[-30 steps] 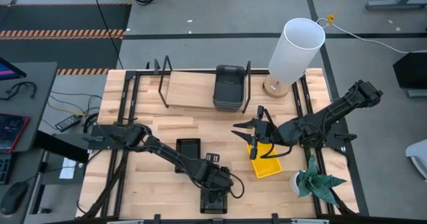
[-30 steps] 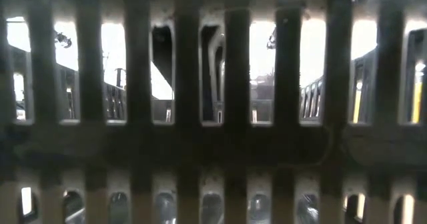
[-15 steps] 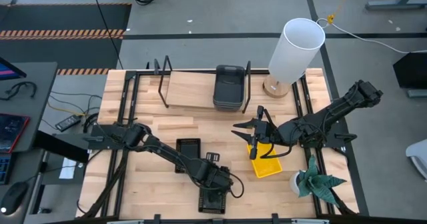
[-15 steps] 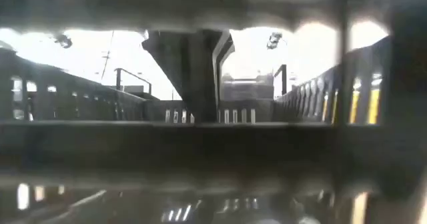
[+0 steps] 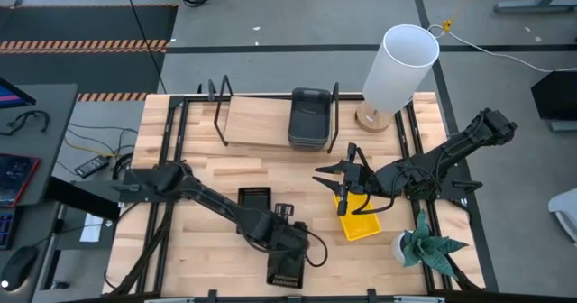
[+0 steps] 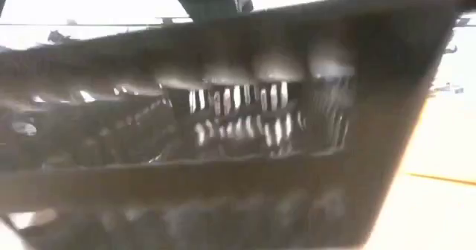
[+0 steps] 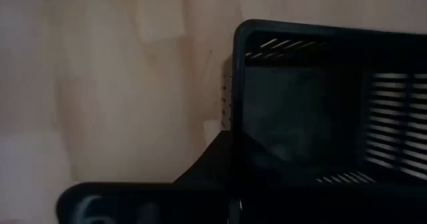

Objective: Stack baskets on shelf by color
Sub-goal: Stack the bottom black bin on top of the other stacked black bins

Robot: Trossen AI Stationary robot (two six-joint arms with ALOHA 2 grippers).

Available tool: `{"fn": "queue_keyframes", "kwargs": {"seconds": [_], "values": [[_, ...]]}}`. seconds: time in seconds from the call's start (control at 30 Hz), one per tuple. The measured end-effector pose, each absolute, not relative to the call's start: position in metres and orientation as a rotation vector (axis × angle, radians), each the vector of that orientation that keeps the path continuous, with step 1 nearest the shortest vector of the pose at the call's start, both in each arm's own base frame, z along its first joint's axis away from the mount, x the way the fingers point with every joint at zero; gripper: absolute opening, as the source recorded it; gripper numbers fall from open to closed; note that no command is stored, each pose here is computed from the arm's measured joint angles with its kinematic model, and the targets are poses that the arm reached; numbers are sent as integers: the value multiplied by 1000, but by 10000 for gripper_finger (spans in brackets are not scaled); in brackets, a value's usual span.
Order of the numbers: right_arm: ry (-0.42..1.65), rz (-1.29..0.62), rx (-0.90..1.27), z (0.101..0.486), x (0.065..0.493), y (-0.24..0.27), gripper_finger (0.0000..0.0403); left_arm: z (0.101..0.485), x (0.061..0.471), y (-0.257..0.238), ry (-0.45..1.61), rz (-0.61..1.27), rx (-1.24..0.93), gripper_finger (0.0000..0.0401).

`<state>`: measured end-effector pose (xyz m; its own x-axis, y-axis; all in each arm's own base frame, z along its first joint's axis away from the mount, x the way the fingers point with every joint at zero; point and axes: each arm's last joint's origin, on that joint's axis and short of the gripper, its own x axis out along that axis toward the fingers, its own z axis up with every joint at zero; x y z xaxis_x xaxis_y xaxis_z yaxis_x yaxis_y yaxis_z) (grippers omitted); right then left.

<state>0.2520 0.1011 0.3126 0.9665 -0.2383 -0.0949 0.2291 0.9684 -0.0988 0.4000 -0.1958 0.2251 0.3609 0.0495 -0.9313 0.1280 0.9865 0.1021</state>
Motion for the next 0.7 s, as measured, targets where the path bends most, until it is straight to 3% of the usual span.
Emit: {"fn": "queue_keyframes", "kwargs": {"seconds": [0.3, 0.7], "values": [[106, -237, -87, 313, 252, 101, 98, 290, 369, -181, 1137, -40, 104, 13], [107, -237, -87, 312, 252, 101, 98, 315, 330, -157, 1250, 174, 299, 15]]}}
